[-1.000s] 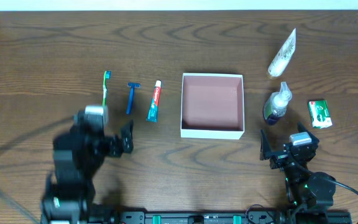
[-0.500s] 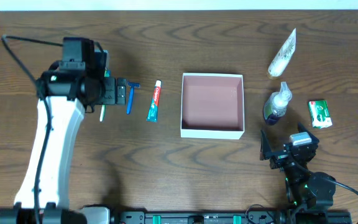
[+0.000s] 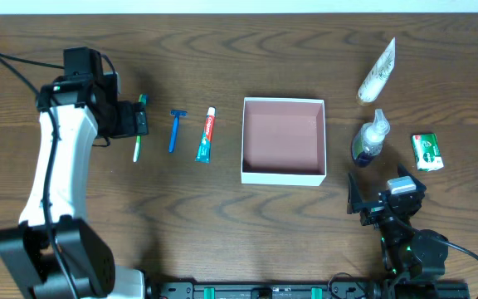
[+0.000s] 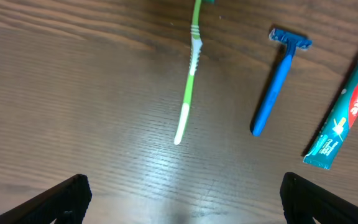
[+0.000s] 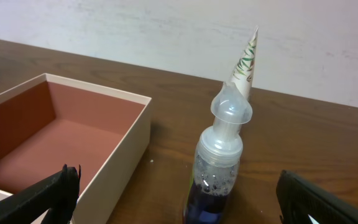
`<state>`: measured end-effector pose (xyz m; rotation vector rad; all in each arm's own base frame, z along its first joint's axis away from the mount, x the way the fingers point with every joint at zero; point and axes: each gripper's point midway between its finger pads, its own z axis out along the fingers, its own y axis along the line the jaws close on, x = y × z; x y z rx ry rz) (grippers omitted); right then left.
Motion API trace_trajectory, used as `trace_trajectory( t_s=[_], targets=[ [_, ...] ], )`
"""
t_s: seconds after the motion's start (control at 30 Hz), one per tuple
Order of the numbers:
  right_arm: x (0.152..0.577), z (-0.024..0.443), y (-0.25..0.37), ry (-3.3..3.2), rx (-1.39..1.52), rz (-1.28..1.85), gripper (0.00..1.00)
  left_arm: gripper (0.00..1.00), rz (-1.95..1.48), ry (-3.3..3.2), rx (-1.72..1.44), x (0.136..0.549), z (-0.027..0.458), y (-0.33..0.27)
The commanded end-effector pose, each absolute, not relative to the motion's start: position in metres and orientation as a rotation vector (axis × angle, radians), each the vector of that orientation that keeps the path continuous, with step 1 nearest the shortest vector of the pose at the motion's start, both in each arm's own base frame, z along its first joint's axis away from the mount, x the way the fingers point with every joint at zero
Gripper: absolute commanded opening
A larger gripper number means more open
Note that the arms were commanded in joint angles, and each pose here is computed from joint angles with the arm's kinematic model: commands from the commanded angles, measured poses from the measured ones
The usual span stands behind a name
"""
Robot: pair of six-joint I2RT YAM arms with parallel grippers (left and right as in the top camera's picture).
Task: Pack container
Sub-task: 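Move the left gripper over the green toothbrush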
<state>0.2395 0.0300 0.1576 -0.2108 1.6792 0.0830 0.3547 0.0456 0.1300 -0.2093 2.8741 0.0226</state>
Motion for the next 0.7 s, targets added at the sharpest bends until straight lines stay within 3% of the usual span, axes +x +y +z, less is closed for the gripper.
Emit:
trace_trajectory(
  t_s=[0.0, 0.67],
  targets=[
    [0.239, 0.157, 0.029, 1.676, -0.216, 0.073, 0.99, 0.98, -0.007, 2.921, -0.217, 0.36, 0.11, 0.043],
    [0.239, 0.157, 0.029, 1.676, -0.216, 0.073, 0.99, 0.98, -0.005, 3.017, -0.163, 0.385, 0.029, 0.047]
  ],
)
